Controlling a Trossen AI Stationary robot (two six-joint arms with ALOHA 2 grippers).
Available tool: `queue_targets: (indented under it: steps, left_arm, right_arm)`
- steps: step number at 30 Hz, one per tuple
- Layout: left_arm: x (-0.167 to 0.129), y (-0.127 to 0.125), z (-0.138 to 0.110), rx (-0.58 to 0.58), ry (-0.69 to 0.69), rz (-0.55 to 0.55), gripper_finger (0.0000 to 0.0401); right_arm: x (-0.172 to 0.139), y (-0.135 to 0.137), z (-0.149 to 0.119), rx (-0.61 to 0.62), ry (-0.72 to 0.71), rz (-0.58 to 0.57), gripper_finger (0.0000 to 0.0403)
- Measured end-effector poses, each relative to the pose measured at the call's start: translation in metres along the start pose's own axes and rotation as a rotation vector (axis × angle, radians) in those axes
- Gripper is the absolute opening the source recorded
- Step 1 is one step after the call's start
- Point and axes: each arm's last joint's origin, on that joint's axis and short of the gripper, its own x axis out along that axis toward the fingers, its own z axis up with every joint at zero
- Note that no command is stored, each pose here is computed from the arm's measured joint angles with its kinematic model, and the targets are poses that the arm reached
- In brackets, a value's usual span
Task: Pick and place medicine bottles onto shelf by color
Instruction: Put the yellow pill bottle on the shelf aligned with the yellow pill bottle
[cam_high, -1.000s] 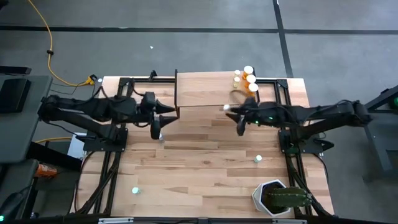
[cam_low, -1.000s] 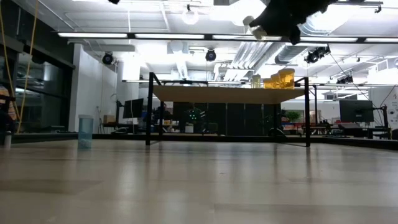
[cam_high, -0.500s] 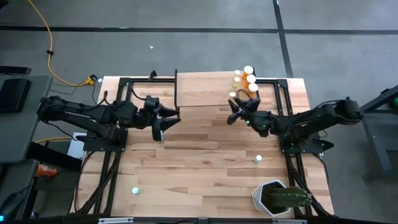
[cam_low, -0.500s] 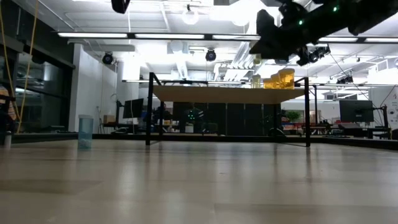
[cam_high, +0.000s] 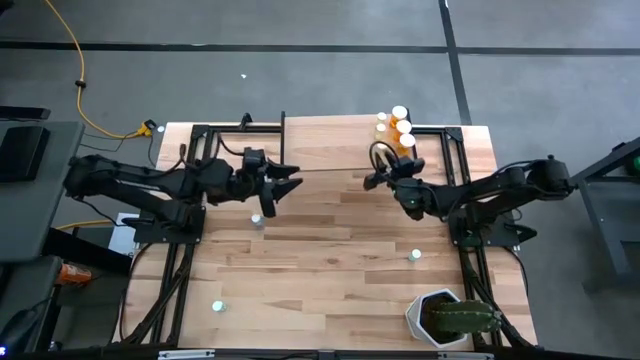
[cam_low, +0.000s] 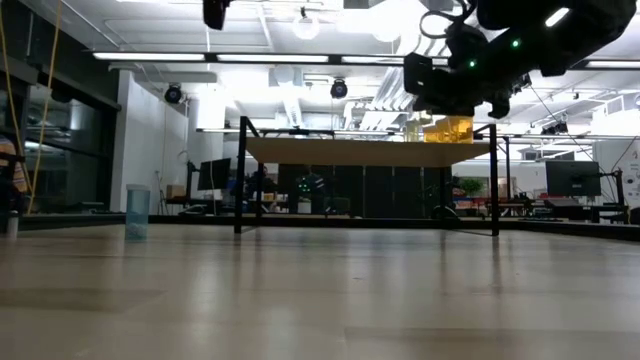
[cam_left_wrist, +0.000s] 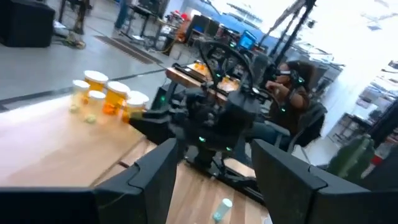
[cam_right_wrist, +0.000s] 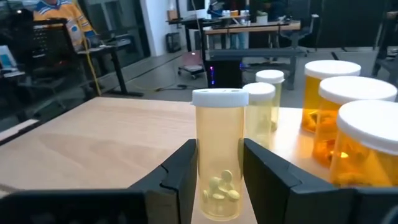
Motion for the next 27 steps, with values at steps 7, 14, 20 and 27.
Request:
queue_targets:
  steps: [7, 14, 20, 27]
  left_arm:
    - [0.015, 0.0, -0.016, -0.027, 0.071, -0.028, 0.0197]
    - [0.02, -0.001, -0.022, -0.033, 0.104, -0.055, 0.0197]
    - [0.02, -0.001, -0.022, -0.033, 0.104, -0.055, 0.0197]
    - [0.02, -0.001, -0.022, -0.032, 0.104, -0.055, 0.0197]
  right_arm:
    - [0.015, -0.008, 0.001, 0.0, 0.013, -0.023, 0.0112]
    - [0.028, -0.016, 0.003, 0.005, 0.029, -0.024, 0.0112]
    - [0.028, -0.015, 0.002, 0.002, 0.045, 0.012, 0.0112]
    - [0.021, -0.01, 0.002, -0.007, 0.052, 0.062, 0.0112]
